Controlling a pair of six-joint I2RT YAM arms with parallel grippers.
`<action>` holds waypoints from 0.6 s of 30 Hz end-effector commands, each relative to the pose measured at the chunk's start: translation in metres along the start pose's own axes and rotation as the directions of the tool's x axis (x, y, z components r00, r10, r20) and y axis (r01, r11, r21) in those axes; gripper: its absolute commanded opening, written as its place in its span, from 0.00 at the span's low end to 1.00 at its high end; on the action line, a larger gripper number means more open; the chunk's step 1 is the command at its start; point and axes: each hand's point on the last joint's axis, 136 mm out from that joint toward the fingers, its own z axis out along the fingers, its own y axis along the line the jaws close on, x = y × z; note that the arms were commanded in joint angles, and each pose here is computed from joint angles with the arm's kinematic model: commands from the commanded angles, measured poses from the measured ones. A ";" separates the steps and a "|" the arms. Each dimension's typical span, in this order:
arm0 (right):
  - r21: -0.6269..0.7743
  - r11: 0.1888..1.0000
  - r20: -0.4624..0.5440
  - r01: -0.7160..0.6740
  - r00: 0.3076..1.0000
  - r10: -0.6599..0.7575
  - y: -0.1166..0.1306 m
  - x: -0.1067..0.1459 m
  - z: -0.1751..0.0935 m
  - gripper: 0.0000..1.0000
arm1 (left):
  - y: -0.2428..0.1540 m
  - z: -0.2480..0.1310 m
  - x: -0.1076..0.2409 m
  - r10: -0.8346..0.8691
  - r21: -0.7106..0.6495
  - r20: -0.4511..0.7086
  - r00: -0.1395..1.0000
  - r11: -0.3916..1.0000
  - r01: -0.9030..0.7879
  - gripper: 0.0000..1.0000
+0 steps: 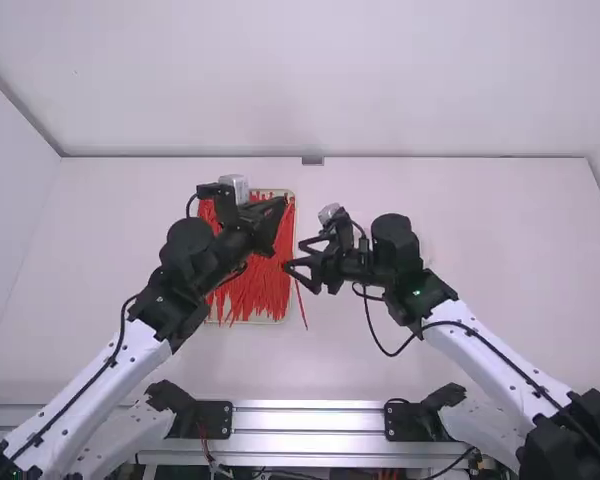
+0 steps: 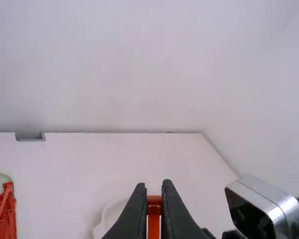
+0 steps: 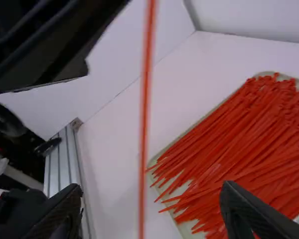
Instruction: Fasten the cable tie
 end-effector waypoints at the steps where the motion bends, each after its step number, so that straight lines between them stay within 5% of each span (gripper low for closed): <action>1: 0.005 0.999 0.035 0.037 0.999 -0.037 0.009 -0.016 0.000 0.70 | 0.003 0.002 0.007 -0.022 -0.005 -0.012 1.000 1.000 0.022 0.02; 7: 0.008 0.999 0.031 0.046 0.998 -0.046 0.013 -0.014 0.004 0.54 | 0.002 0.001 0.006 -0.015 -0.005 -0.010 1.000 1.000 0.015 0.02; 11: 0.015 0.999 0.031 0.039 0.999 -0.039 0.009 -0.014 0.002 0.30 | 0.000 0.000 0.005 -0.020 0.003 -0.007 1.000 1.000 0.020 0.02; 14: 0.017 0.999 0.027 0.035 0.999 -0.036 0.009 -0.013 0.002 0.00 | 0.000 0.000 0.006 -0.020 0.008 -0.012 1.000 1.000 0.020 0.02; 18: 0.020 0.999 0.028 0.036 0.999 -0.036 0.009 -0.013 0.002 0.00 | -0.004 0.000 0.007 -0.017 0.025 -0.020 1.000 1.000 0.017 0.02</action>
